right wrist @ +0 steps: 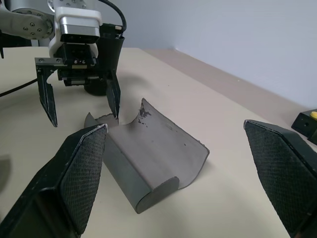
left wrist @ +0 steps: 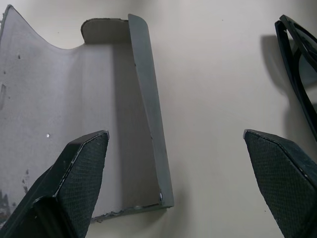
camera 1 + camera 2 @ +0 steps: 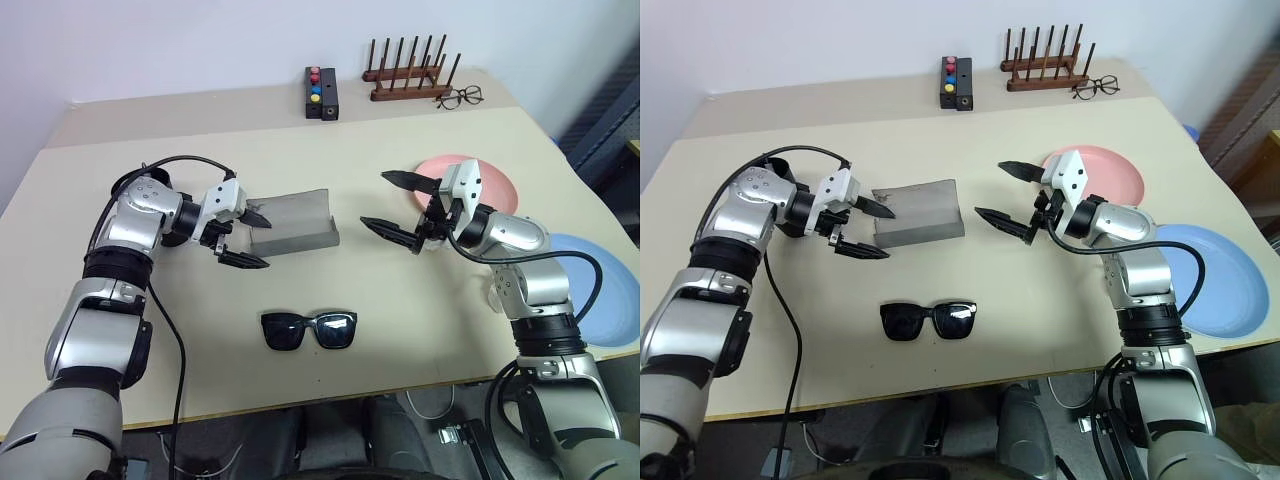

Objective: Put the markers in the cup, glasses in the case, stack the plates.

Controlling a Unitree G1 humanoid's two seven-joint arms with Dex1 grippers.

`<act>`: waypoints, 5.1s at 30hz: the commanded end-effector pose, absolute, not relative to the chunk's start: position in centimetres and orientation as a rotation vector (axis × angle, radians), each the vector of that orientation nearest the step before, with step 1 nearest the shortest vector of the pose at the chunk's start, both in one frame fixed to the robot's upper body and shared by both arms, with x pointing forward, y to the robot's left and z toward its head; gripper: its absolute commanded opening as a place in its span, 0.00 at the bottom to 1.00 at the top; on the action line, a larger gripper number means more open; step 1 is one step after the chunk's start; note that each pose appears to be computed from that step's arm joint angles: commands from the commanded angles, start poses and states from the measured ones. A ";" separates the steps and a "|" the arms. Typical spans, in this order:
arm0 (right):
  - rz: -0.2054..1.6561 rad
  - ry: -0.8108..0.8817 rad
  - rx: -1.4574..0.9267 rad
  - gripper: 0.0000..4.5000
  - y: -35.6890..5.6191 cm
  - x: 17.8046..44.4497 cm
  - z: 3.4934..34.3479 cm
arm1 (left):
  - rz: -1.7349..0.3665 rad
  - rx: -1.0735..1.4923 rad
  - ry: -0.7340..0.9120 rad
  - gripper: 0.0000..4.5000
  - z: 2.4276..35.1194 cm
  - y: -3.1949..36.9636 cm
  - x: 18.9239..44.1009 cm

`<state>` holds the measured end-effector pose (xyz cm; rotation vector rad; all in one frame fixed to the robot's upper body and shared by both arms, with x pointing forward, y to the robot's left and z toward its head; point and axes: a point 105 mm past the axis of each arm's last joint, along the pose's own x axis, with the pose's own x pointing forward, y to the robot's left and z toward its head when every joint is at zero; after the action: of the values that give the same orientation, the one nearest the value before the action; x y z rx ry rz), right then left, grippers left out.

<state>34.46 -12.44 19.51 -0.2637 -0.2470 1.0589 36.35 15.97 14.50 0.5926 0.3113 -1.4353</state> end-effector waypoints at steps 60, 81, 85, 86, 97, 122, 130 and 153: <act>1.046 -0.321 -0.275 1.00 -11.7 33.8 21.7 | -1.427 0.753 0.229 0.79 16.7 14.0 37.2; 1.051 -0.311 -0.272 1.00 -12.3 34.3 20.7 | -1.320 0.834 0.218 0.79 16.1 14.3 37.9; 1.054 -0.315 -0.274 1.00 -12.0 34.2 21.1 | -1.310 0.851 0.233 0.79 15.6 14.3 38.0; 1.054 -0.316 -0.274 1.00 -12.0 34.2 21.1 | -1.310 0.856 0.240 0.79 15.5 14.3 38.0; 1.050 -0.309 -0.270 1.00 -12.3 34.3 20.9 | -1.349 0.846 0.305 0.60 14.7 14.3 37.4; 1.048 -0.307 -0.277 1.00 -12.3 34.4 21.0 | -1.416 0.766 0.207 0.00 16.7 11.8 35.9; 1.036 -0.278 -0.295 1.00 -13.5 33.9 20.9 | -1.443 0.699 0.234 0.00 16.6 11.6 33.1; 1.048 -0.081 -0.331 1.00 -17.2 31.5 17.9 | -1.387 0.520 0.360 0.00 14.6 10.0 29.4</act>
<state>32.05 -17.05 16.79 -0.2932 -0.0455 1.0353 29.72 10.38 13.66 0.4990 0.4065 -1.3795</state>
